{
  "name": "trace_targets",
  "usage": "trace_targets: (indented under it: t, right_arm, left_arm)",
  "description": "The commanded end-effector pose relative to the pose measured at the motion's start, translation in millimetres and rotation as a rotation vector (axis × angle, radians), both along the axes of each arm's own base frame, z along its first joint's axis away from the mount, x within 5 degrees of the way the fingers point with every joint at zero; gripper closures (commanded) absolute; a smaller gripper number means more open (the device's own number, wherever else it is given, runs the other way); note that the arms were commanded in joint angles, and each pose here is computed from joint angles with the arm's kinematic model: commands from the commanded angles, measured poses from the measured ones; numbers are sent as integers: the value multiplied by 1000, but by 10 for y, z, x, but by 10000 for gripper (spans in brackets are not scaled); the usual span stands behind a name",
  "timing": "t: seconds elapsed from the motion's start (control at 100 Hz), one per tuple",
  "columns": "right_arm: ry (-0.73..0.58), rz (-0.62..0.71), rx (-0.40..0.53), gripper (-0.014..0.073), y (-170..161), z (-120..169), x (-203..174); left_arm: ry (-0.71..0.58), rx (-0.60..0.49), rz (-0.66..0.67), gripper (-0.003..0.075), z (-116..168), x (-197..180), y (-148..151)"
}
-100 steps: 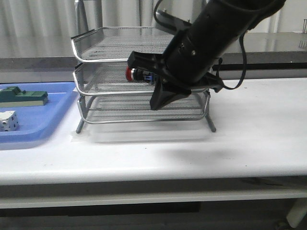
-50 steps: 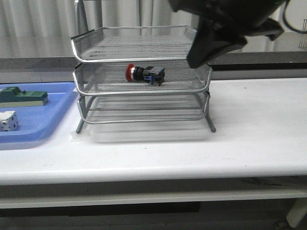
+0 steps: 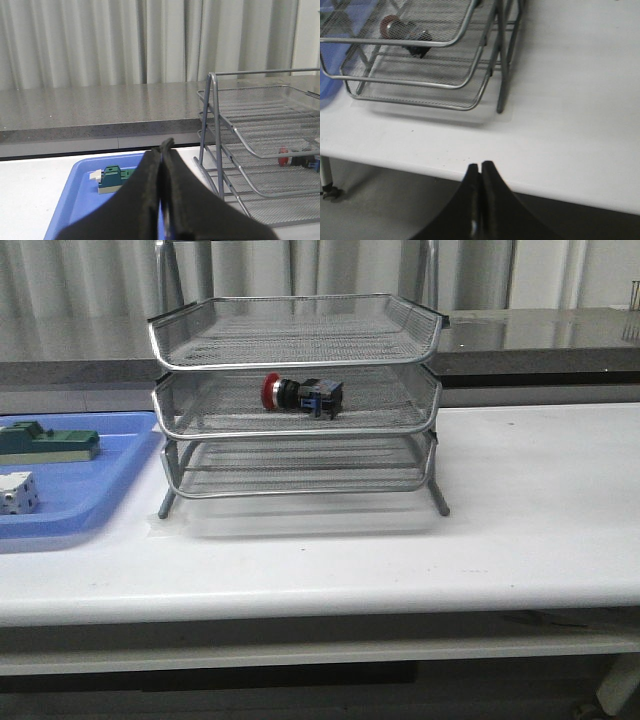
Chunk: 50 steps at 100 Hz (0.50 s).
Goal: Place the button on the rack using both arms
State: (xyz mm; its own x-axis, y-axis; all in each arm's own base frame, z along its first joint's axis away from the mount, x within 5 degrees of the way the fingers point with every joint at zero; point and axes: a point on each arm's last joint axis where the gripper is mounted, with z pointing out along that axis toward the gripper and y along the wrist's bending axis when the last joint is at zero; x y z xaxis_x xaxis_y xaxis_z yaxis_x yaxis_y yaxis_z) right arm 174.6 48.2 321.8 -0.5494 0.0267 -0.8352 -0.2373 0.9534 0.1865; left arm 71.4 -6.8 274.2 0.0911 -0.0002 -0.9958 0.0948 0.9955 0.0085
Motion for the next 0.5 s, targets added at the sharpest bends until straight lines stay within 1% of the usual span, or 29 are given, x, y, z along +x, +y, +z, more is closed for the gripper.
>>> trace_targets:
  t: [0.0,0.06,0.14,0.28,0.49]
  right_arm:
    - [-129,-51,13,655,-108,197,-137]
    - [-147,-61,8,655,-149,220,-241]
    - [-163,-56,-23,655,-186,257,-389]
    - [-151,-36,-37,655,-201,276,-582]
    - [-130,-24,-37,655,-200,266,-650]
  left_arm:
    - [-87,-33,31,741,154,-9,32]
    - [-87,-33,31,741,154,-9,32]
    - [-87,-33,31,741,154,-9,32]
    - [-87,-33,31,741,154,-9,32]
    - [-87,-33,31,741,154,-9,32]
